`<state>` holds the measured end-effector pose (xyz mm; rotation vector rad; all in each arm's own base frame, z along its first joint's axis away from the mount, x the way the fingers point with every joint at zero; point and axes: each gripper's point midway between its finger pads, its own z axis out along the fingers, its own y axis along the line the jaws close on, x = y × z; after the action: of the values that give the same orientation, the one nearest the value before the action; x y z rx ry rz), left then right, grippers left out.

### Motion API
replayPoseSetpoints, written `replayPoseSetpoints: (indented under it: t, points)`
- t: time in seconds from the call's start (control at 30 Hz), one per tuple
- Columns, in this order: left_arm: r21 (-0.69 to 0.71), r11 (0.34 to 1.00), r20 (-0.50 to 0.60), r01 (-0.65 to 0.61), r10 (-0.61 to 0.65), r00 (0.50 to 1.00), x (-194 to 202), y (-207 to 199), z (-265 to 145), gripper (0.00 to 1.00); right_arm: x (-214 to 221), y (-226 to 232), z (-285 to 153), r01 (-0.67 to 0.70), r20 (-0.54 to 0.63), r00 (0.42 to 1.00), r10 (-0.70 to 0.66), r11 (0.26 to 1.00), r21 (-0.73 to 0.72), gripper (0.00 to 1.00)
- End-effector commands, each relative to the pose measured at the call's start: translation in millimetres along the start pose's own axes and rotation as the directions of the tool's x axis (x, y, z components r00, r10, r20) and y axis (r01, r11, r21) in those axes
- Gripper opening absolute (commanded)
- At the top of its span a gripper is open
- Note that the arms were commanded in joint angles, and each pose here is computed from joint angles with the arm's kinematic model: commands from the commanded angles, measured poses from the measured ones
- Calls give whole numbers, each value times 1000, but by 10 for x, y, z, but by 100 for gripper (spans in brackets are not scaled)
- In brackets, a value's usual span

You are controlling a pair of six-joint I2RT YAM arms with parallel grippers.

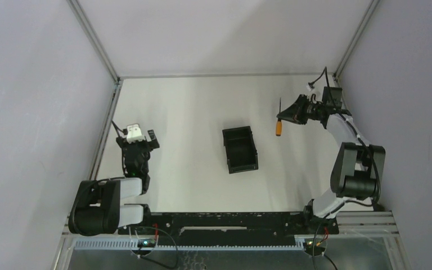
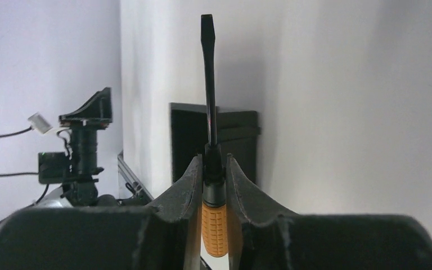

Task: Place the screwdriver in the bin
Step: Pick up the screwdriver from the center of the board, then place the screwdriver in the bin.

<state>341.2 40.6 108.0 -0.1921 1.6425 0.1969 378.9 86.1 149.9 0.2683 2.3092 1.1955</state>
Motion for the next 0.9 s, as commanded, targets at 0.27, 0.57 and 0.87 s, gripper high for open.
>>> replayPoseSetpoints:
  t: [0.27, 0.57, 0.87]
  points:
    - [4, 1000, 79, 6, -6, 997, -287, -15, 92, 98, 213, 1400, -97, 425, 131, 898, -420, 905, -6, 7]
    - [4, 1000, 79, 5, -5, 997, -291, -14, 93, 98, 544, 1514, 188, 660, 70, 739, -670, 741, 122, 7]
    - [4, 1000, 79, 6, -7, 997, -290, -15, 93, 98, 805, 1279, 590, 780, -78, 620, -780, 603, 168, 7]
